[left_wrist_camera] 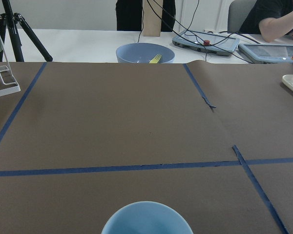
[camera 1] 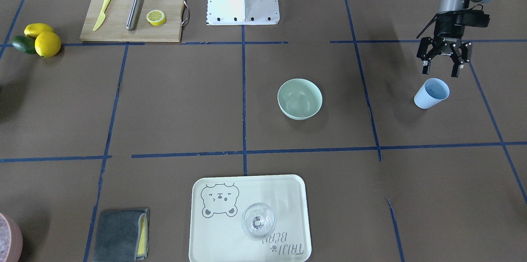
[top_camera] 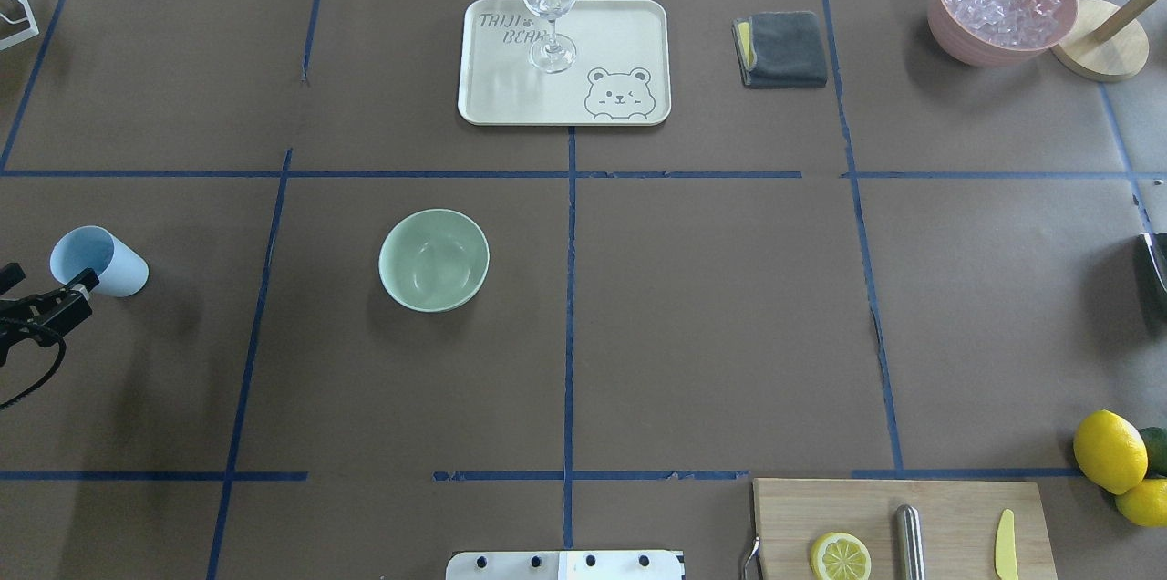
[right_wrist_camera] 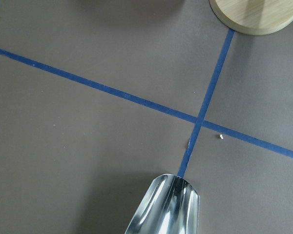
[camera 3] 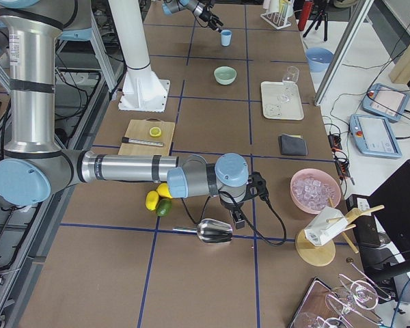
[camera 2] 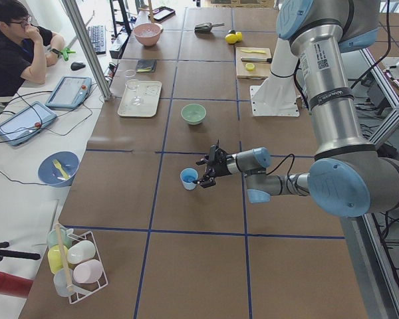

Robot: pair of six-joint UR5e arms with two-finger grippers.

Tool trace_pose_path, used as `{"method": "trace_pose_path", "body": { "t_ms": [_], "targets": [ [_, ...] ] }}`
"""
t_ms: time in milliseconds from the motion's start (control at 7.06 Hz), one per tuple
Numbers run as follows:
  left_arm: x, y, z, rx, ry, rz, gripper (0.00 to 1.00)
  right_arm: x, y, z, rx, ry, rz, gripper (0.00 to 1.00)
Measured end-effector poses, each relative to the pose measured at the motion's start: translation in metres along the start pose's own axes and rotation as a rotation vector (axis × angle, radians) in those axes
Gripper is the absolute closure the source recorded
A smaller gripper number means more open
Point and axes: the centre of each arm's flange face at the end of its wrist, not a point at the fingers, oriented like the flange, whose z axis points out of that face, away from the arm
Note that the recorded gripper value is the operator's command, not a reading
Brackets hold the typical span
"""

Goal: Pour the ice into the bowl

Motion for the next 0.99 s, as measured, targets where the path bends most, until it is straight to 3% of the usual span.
{"method": "trace_pose_path", "body": {
  "t_ms": [425, 992],
  "targets": [
    [-0.003, 0.018, 0.006, 0.031, -0.022, -0.018, 0.00, 0.001, 0.000, 0.001, -0.003, 0.000, 0.004, 0.00],
    [0.015, 0.051, 0.050, 0.092, -0.050, -0.018, 0.01, 0.000, -0.005, 0.000, 0.001, 0.003, 0.000, 0.00]
  ]
}}
